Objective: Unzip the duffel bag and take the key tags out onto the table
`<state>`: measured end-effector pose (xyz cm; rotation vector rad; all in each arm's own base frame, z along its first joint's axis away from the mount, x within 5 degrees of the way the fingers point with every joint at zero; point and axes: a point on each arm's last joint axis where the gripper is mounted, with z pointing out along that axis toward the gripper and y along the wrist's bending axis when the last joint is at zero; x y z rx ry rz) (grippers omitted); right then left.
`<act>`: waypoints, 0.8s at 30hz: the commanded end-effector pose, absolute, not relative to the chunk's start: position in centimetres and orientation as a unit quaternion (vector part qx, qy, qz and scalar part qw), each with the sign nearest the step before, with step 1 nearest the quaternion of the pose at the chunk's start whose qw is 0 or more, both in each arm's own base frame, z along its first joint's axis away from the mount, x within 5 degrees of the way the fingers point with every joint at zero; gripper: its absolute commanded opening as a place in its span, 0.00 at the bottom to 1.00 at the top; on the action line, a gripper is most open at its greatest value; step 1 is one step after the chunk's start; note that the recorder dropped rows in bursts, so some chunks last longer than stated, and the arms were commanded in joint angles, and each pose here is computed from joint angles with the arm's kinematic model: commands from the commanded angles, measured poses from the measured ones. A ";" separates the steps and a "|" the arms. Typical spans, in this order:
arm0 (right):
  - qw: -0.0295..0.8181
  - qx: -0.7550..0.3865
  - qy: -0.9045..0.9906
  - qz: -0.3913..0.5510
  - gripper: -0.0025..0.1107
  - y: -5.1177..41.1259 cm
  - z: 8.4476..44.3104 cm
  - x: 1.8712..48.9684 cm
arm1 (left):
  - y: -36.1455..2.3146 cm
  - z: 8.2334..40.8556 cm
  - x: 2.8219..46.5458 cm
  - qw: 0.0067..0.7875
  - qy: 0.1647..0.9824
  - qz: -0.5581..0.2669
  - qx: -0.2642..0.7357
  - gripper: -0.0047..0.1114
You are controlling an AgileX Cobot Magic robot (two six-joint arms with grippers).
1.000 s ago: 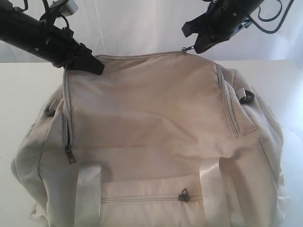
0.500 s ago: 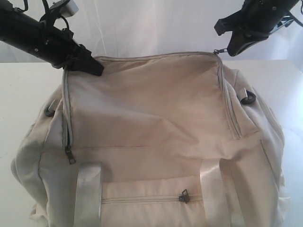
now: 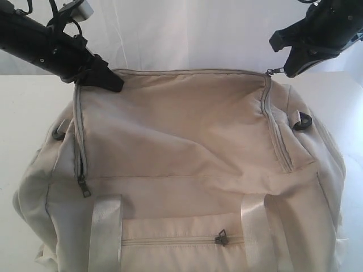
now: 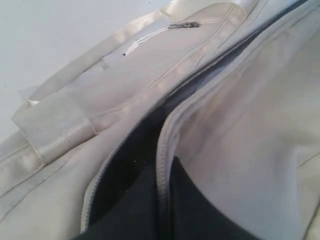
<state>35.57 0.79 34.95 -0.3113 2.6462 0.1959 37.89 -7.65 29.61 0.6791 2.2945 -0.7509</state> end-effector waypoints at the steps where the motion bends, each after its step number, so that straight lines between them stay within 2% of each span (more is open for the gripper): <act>1: 0.246 -0.101 0.963 0.054 0.02 -0.1 35.1 34.9 | -7.3 30.2 37.6 0.316 0.869 -0.276 0.262 0.13; 3: 0.249 -0.097 0.961 0.064 0.02 0.0 34.8 35.0 | -7.4 30.2 37.5 0.313 0.866 -0.277 0.275 0.30; 4: 0.258 -0.094 0.958 0.080 0.02 0.3 34.4 35.2 | -7.4 30.2 37.5 0.317 0.860 -0.276 0.288 0.50; 6: 0.273 -0.086 0.954 0.084 0.02 0.3 33.9 35.6 | -8.1 30.8 37.8 0.355 0.839 -0.279 0.303 0.72; 7: 0.277 -0.084 0.953 0.084 0.02 0.3 33.9 35.7 | -8.5 31.4 37.9 0.365 0.830 -0.280 0.314 0.74; 9: 0.289 -0.082 0.950 0.081 0.02 0.3 33.9 36.0 | -10.2 33.6 38.1 0.392 0.812 -0.265 0.342 0.69; 11: 0.299 -0.080 0.947 0.079 0.02 0.2 34.0 36.1 | -13.5 36.0 38.0 0.412 0.788 -0.224 0.399 0.64; 13: 0.301 -0.080 0.947 0.079 0.02 0.2 34.0 36.2 | -17.2 35.8 38.3 0.380 0.786 -0.195 0.447 0.64; 15: 0.294 -0.081 0.949 0.080 0.02 0.3 34.0 36.1 | -20.9 35.2 38.7 0.364 0.777 -0.205 0.470 0.64; 18: 0.285 -0.083 0.951 0.082 0.02 0.3 33.9 35.9 | -25.5 34.5 39.6 0.393 0.753 -0.213 0.483 0.64; 24: 0.283 -0.083 0.952 0.085 0.02 0.3 33.9 35.9 | -27.9 32.6 40.7 0.405 0.746 -0.207 0.486 0.61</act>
